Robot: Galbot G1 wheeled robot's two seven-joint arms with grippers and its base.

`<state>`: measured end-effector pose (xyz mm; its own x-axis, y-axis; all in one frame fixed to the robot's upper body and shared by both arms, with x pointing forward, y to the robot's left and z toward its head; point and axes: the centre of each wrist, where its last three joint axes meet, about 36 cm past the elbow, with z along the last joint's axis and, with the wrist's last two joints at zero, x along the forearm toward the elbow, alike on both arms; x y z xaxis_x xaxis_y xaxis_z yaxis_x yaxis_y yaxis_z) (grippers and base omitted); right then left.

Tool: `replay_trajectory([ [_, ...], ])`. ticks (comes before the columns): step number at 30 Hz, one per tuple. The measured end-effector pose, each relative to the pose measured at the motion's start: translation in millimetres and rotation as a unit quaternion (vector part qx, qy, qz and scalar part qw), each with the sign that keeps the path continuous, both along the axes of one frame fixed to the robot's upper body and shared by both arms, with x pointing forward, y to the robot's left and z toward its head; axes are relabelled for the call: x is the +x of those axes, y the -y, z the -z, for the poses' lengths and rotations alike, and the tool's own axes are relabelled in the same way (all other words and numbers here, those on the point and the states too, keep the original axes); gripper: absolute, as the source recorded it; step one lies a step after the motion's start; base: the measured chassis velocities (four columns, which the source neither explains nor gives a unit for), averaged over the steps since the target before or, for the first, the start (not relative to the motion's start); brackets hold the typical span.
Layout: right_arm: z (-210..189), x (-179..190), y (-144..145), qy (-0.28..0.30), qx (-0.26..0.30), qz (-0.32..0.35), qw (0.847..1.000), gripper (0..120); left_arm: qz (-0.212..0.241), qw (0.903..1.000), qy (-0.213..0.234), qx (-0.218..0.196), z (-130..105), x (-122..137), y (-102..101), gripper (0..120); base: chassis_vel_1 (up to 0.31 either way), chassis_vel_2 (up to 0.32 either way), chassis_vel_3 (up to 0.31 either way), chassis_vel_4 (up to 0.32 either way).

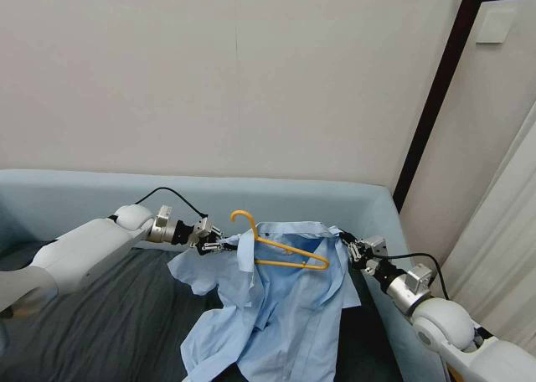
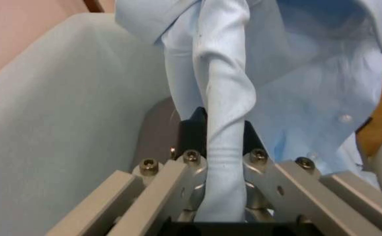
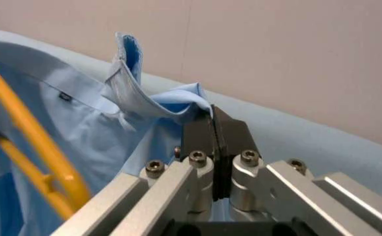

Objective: Pick up the clothes from the sofa and hang them on the clothes hanger.

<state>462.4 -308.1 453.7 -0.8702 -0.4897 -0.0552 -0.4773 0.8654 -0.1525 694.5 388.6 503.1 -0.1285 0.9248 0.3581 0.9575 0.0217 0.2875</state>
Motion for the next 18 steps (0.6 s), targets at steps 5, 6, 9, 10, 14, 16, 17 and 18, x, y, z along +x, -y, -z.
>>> replay_trajectory([
  [5, -16, -8, -5, 0.020, 0.005, -0.012, 1.000, 0, -0.010, 0.9998, 0.012, 0.014, -4, -1, -2, 2, 0.000, 0.000, 0.000, 0.000],
  [6, -16, -8, -5, 0.020, 0.005, -0.012, 1.000, 0, -0.010, 0.9998, 0.012, 0.014, -4, -1, -2, 2, 0.000, 0.000, 0.000, 0.000],
  [9, -22, -13, -9, 0.029, 0.004, -0.019, 0.999, 0, -0.019, 0.9996, 0.014, 0.012, -4, -2, -3, 2, 0.000, 0.000, 0.000, 0.000],
  [10, -23, -13, -8, 0.034, -0.002, -0.019, 0.999, 0, -0.023, 0.9996, 0.015, 0.007, -4, -3, -4, 2, 0.000, 0.000, 0.000, 0.000],
  [14, -17, -4, 4, 0.040, -0.019, -0.004, 0.999, 0, -0.036, 0.9989, 0.012, -0.028, -7, -4, -8, 2, 0.000, 0.000, 0.000, 0.000],
  [16, -11, 4, 14, 0.040, -0.028, 0.009, 0.999, 0, -0.040, 0.9982, 0.012, -0.043, -11, -6, -12, 2, 0.000, 0.000, 0.000, 0.000],
  [17, -11, 4, 14, 0.040, -0.028, 0.009, 0.999, 0, -0.040, 0.9982, 0.012, -0.043, -11, -6, -12, 2, 0.000, 0.000, 0.000, 0.000],
  [18, -9, 6, 18, 0.039, -0.029, 0.015, 0.999, 0, -0.040, 0.9981, 0.013, -0.044, -13, -7, -14, 2, 0.000, 0.000, 0.000, 0.000],
])
